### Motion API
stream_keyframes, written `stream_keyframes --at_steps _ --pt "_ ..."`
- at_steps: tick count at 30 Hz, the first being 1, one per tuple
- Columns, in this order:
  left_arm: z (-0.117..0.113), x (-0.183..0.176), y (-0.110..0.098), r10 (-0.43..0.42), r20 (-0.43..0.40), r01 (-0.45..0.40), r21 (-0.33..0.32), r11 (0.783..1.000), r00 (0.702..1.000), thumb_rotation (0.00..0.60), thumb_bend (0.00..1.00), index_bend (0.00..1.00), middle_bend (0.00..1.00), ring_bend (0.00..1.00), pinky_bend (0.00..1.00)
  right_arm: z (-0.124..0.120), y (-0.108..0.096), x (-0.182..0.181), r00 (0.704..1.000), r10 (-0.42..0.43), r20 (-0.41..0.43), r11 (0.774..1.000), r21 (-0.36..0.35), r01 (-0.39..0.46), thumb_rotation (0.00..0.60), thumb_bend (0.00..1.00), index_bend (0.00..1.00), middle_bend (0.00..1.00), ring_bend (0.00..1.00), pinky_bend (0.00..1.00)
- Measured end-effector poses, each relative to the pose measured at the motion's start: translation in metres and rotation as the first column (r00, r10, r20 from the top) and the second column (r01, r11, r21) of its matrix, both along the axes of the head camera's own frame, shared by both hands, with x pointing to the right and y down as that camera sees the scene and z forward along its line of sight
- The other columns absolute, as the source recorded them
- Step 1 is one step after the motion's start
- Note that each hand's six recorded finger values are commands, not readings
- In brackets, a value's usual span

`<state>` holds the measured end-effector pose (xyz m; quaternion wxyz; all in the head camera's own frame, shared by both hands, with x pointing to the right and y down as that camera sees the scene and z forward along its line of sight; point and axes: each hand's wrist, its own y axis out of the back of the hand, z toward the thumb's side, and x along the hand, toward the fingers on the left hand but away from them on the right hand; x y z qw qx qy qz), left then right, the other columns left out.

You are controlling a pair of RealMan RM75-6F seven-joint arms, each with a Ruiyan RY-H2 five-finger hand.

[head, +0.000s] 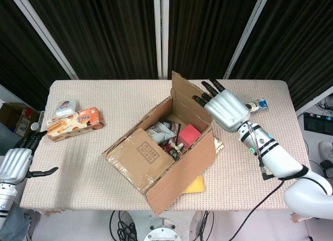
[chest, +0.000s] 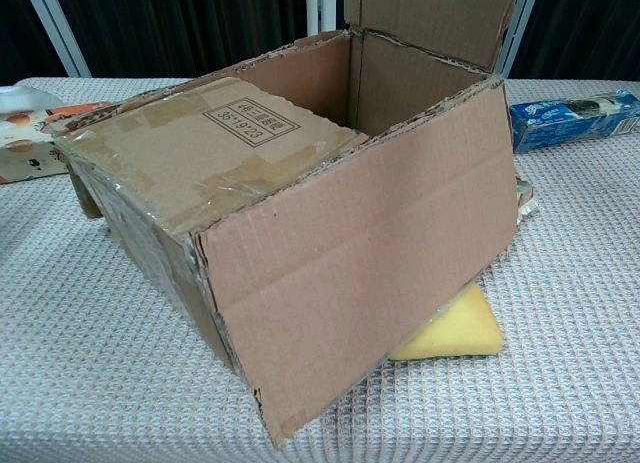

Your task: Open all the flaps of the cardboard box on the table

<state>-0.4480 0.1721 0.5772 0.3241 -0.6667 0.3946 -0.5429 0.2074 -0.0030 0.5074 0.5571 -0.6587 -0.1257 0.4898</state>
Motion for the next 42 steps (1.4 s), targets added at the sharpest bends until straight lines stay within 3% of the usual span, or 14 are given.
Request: stream_keyframes --at_steps 7,12,18,23,28,33,39,42 --pt "-0.005 0.001 -0.005 0.007 0.009 -0.007 0.012 1.0 1.0 0.423 0.0 0.07 0.11 0.07 0.16 0.023 -0.015 0.043 0.992 0.11 -0.058 0.993 -0.047 -0.113 0.6 0.82 0.12 0.25 0.0 0.0" --pt "-0.012 0.003 -0.014 0.018 0.01 -0.018 0.037 0.999 1.0 0.425 0.01 0.07 0.11 0.07 0.16 0.033 -0.02 0.062 0.984 0.173 -0.045 0.982 -0.072 -0.176 0.6 0.82 0.1 0.23 0.0 0.0" --pt "-0.028 0.028 -0.046 0.083 -0.051 -0.077 0.112 0.991 0.995 0.428 0.13 0.08 0.13 0.07 0.16 0.019 -0.021 0.073 0.972 0.224 0.071 0.974 -0.052 -0.221 0.6 0.8 0.06 0.18 0.0 0.0" --pt "-0.04 0.07 -0.078 0.203 -0.138 -0.179 0.171 0.969 0.969 0.462 0.18 0.12 0.16 0.09 0.18 -0.008 -0.016 0.099 0.934 0.282 0.221 0.957 -0.001 -0.289 0.6 0.78 0.0 0.07 0.0 0.0" --pt "-0.043 0.133 -0.106 0.365 -0.227 -0.328 0.186 0.926 0.903 0.518 0.18 0.13 0.18 0.1 0.18 -0.031 0.005 0.145 0.851 0.382 0.359 0.912 0.006 -0.411 0.6 0.62 0.0 0.02 0.0 0.0" --pt "-0.036 0.2 -0.122 0.493 -0.317 -0.465 0.165 0.87 0.81 0.535 0.14 0.16 0.2 0.13 0.18 -0.043 0.038 0.186 0.769 0.456 0.448 0.867 -0.028 -0.497 0.6 0.61 0.0 0.0 0.0 0.0" --pt "-0.018 0.264 -0.121 0.567 -0.403 -0.586 0.09 0.806 0.718 0.533 0.14 0.19 0.23 0.13 0.18 -0.053 0.079 0.22 0.7 0.494 0.516 0.832 -0.046 -0.553 0.6 0.61 0.0 0.0 0.0 0.0" --pt "-0.004 0.287 -0.118 0.591 -0.421 -0.629 0.06 0.775 0.688 0.531 0.14 0.19 0.24 0.13 0.18 -0.055 0.101 0.234 0.671 0.506 0.543 0.818 -0.055 -0.573 0.6 0.61 0.0 0.0 0.0 0.0"
